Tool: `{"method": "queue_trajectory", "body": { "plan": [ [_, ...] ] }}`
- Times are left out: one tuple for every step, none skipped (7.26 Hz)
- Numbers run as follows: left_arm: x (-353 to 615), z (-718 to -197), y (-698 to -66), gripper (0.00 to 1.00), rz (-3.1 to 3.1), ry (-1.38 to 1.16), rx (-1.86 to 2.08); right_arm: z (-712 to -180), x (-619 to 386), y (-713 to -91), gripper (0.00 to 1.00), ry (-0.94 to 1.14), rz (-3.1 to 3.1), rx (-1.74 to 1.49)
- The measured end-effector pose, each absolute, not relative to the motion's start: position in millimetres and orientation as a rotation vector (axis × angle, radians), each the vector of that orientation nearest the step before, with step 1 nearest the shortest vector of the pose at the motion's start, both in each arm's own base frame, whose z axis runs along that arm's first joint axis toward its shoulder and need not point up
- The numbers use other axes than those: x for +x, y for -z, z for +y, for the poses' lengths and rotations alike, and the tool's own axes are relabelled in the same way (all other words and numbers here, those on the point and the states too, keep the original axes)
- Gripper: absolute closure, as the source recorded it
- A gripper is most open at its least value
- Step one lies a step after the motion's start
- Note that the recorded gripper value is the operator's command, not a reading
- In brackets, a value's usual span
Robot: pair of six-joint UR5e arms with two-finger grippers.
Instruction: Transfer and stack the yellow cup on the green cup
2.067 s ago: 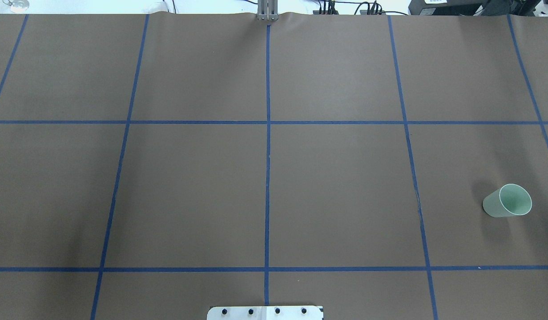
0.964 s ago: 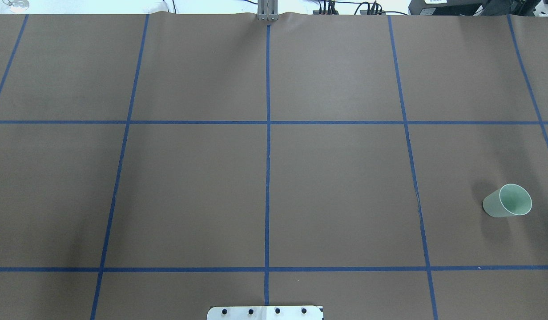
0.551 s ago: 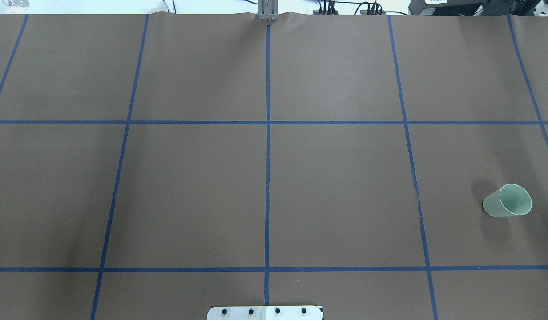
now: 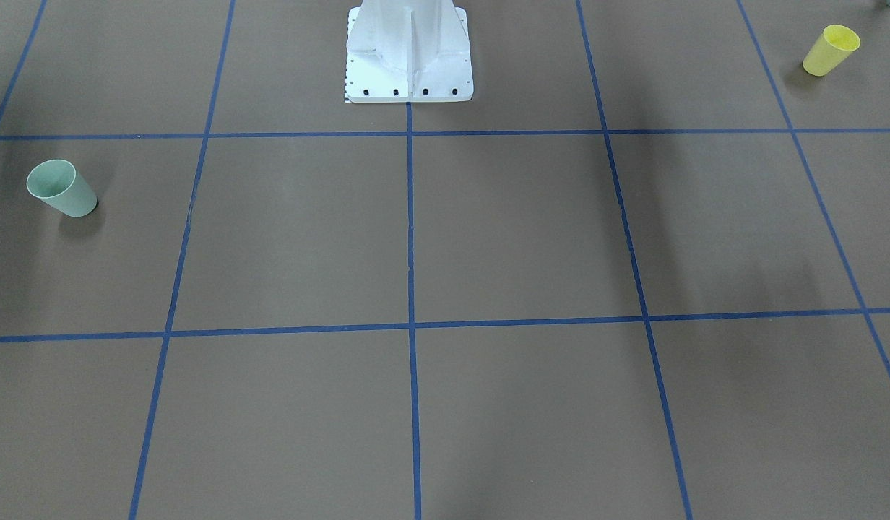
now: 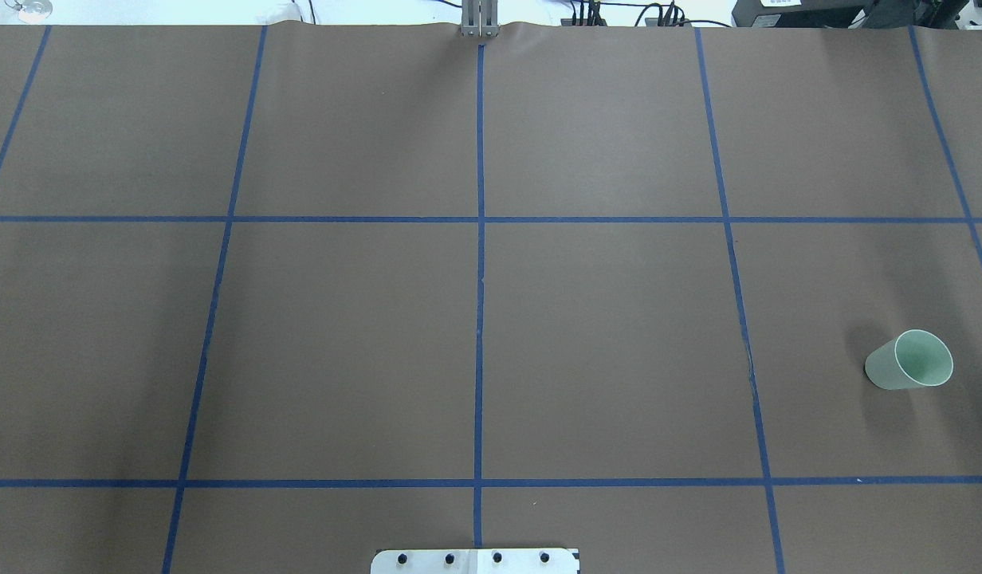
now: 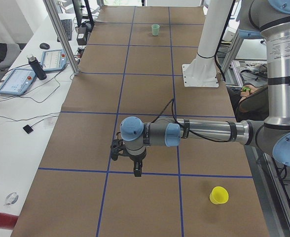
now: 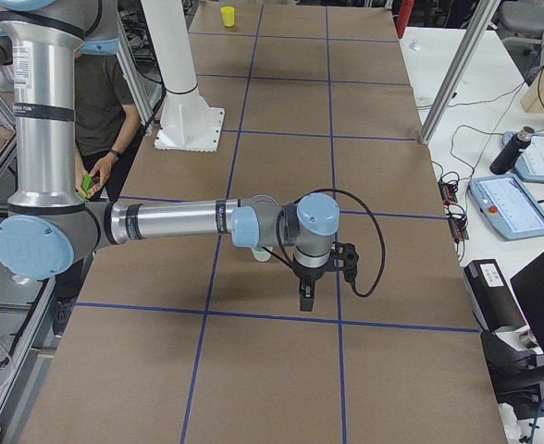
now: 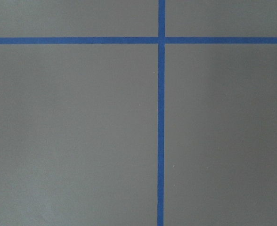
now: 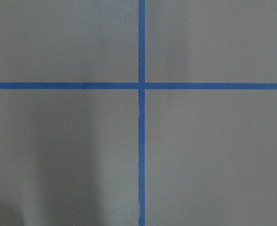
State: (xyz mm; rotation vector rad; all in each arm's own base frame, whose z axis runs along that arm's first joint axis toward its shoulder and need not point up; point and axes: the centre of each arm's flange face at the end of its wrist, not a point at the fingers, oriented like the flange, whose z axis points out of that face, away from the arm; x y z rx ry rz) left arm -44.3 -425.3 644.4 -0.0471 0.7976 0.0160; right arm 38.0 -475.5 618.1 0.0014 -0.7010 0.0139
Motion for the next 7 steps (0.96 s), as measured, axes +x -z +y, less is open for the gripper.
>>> {"method": "queue_trajectory", "body": {
  "plan": [
    [-40.9,-421.7,-648.4,0.0,0.84,-0.01,-0.063,-475.5,37.6,-617.3,0.0,-0.012,-0.705,0.003],
    [-35.8,-416.6,-649.5,0.0,0.918,-0.006,-0.074,-475.9,36.2,-616.7,0.0,-0.008,-0.708,0.004],
    [-31.7,-413.4,-647.7,0.0,0.971,-0.011,-0.066,-476.5,34.5,-616.5,0.0,-0.005,-0.712,0.002],
    [-28.5,-413.7,-644.2,0.0,0.994,-0.004,-0.055,-476.3,33.3,-618.3,0.0,-0.005,-0.718,-0.004],
    [-25.3,-416.3,-639.5,0.0,0.997,0.043,-0.054,-475.7,32.5,-621.6,0.0,-0.005,-0.722,-0.011],
    [-20.8,-419.9,-634.4,0.0,0.982,0.118,-0.058,-475.3,32.0,-624.2,0.0,-0.005,-0.724,-0.016],
    [-10.8,-423.0,-631.8,0.0,0.944,0.203,-0.073,-475.1,31.8,-625.1,0.0,-0.005,-0.724,-0.018]
  ]
}}
